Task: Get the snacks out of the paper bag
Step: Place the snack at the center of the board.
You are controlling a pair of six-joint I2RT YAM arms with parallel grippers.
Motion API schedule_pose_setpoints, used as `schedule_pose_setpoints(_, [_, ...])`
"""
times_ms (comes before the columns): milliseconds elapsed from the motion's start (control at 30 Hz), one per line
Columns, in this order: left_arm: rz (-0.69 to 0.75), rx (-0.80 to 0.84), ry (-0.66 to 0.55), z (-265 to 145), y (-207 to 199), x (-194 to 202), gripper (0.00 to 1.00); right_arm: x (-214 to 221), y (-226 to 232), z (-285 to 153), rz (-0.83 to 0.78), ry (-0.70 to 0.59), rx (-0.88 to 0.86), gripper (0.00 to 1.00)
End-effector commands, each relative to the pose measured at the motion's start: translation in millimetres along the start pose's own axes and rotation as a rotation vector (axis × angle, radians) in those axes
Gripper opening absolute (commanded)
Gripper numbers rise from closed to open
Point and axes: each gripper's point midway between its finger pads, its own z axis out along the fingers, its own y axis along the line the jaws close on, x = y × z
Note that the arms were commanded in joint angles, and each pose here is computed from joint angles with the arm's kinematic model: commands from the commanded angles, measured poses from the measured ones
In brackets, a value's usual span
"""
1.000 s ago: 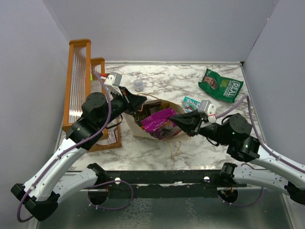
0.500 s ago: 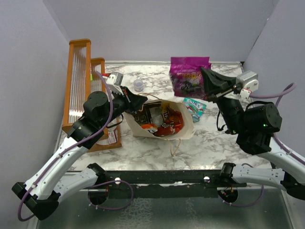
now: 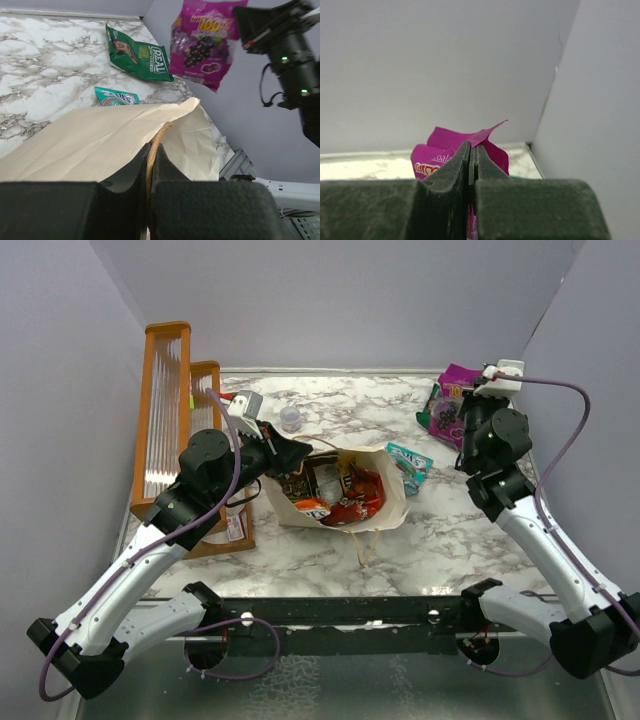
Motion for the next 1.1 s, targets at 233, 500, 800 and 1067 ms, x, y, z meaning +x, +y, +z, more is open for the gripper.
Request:
schedule_pose_setpoints(233, [-0.013, 0.039, -0.014, -9.8, -11.6, -5.7, 0.0, 179.8, -72.9, -17.5, 0.562, 0.333, 0.149, 0.02])
schedule_pose_setpoints(500, [-0.02, 0.04, -0.009, -7.9, -10.6, -3.0, 0.0, 174.6, -23.0, -34.2, 0.708, 0.424, -0.113, 0.01])
schedule_pose_setpoints(800, [-0.012, 0.023, -0.007, -7.9, -5.9, -0.5, 0.0, 141.4, -7.0, -93.7, 0.801, 0.539, -0.214, 0.01])
schedule_pose_setpoints(1067, [-0.031, 0.065, 0.026, 2.7, -11.6, 5.3, 0.0, 218.9, -23.3, -110.2, 0.768, 0.595, -0.05, 0.01])
